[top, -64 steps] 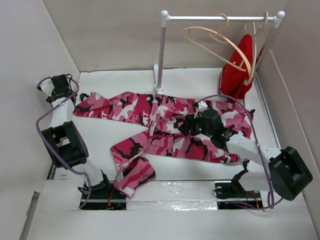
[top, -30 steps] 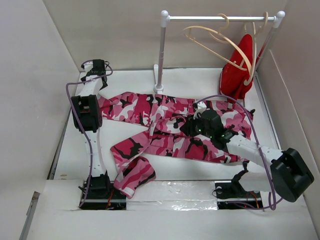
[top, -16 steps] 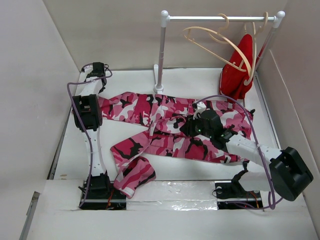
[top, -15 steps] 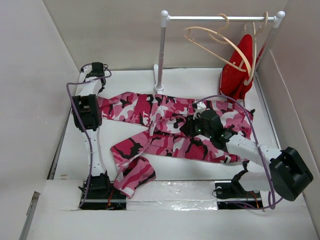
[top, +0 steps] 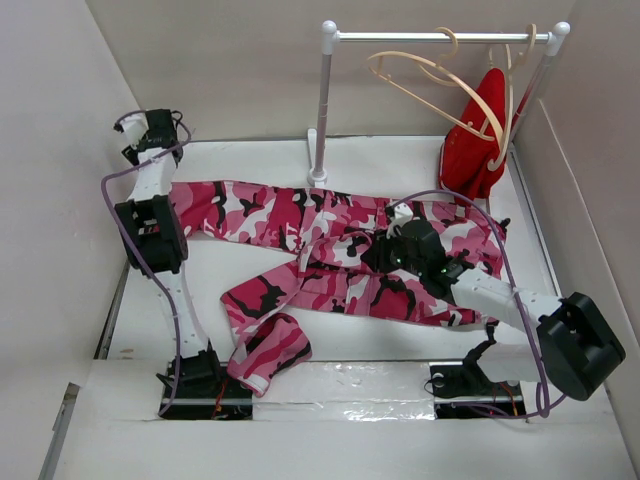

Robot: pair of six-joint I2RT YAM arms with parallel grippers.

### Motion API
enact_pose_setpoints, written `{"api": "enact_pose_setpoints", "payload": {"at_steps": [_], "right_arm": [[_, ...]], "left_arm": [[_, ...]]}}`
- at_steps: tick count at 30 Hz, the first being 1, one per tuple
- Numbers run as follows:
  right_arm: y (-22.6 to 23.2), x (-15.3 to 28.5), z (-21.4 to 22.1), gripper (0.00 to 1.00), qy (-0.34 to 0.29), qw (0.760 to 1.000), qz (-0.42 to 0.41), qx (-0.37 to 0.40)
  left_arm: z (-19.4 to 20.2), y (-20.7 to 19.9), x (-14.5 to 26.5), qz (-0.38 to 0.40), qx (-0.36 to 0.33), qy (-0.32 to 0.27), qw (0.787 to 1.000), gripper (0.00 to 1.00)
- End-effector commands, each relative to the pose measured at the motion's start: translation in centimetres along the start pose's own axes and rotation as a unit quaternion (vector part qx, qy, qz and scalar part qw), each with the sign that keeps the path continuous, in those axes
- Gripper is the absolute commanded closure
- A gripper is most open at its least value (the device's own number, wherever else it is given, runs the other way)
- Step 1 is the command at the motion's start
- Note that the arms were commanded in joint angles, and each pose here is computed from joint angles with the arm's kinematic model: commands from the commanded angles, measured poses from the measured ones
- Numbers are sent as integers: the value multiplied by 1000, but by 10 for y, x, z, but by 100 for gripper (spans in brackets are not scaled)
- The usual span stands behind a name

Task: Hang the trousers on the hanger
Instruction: Flatten out the trousers at the center of the board.

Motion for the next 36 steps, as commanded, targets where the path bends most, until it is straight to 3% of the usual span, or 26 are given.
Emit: {"api": "enact_pose_setpoints", "payload": {"at_steps": [1, 4, 8, 11, 12, 13, 14, 15, 16, 17, 20, 21, 23, 24, 27, 30, 36], "right_arm": [[-2, 2, -14, 68, -24, 999, 22, 9], [-6, 9, -17, 73, -39, 998, 40, 3], [-40, 23, -23, 97, -68, 991, 112, -37], [-73, 44, -29, 100, -85, 979, 167, -82], [-82, 52, -27, 100, -79, 975, 187, -94], [-89, 66, -36, 100, -101, 968, 204, -108], [-109, 79, -40, 100, -117, 956, 235, -127], [-117, 89, -33, 100, -108, 951, 254, -141], [-123, 98, -34, 100, -116, 947, 257, -152], [-128, 112, -36, 100, -135, 941, 268, -159], [-158, 144, -29, 85, -162, 914, 319, -189], [-174, 157, -21, 68, -158, 898, 354, -207], [-189, 171, -14, 49, -160, 882, 385, -221], [-196, 175, -9, 32, -160, 874, 396, -231], [-217, 184, -2, 9, -169, 858, 407, -264], [-240, 193, 7, 0, -175, 838, 423, -297], [-273, 168, 31, 0, -136, 839, 378, -367]], "left_arm": [[-40, -3, 35, 29, 56, -36, 997, 62], [-34, -12, 56, 54, 55, -34, 996, 61], [-28, -39, 107, 131, 59, -29, 989, 61], [-5, -67, 170, 220, 61, -6, 974, 64], [-6, -71, 199, 256, 72, -2, 964, 66], [19, -76, 214, 284, 61, 25, 957, 67], [42, -89, 254, 327, 57, 39, 942, 68], [46, -87, 285, 358, 67, 44, 930, 70], [83, -79, 295, 373, 43, 71, 924, 75], [107, -86, 342, 435, 46, 81, 895, 76], [144, -56, 391, 507, 45, 98, 855, 80], [162, -35, 412, 532, 29, 112, 839, 84], [170, -18, 436, 566, 28, 117, 815, 86], [170, 1, 465, 602, 23, 119, 789, 87], [181, 41, 492, 639, 3, 101, 762, 86], [200, 80, 521, 670, -40, 88, 736, 79], [223, 106, 520, 690, -85, 93, 713, 73]]}}
Point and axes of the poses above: each gripper's point midway between its finger pads, its own x axis back along the fingers, its own y axis along the line the jaws close on, z = x × y, the point moved 4 cm from there along x, back along the fingers, and after that the axes turned 11 degrees about x, right-handed, at the moved point
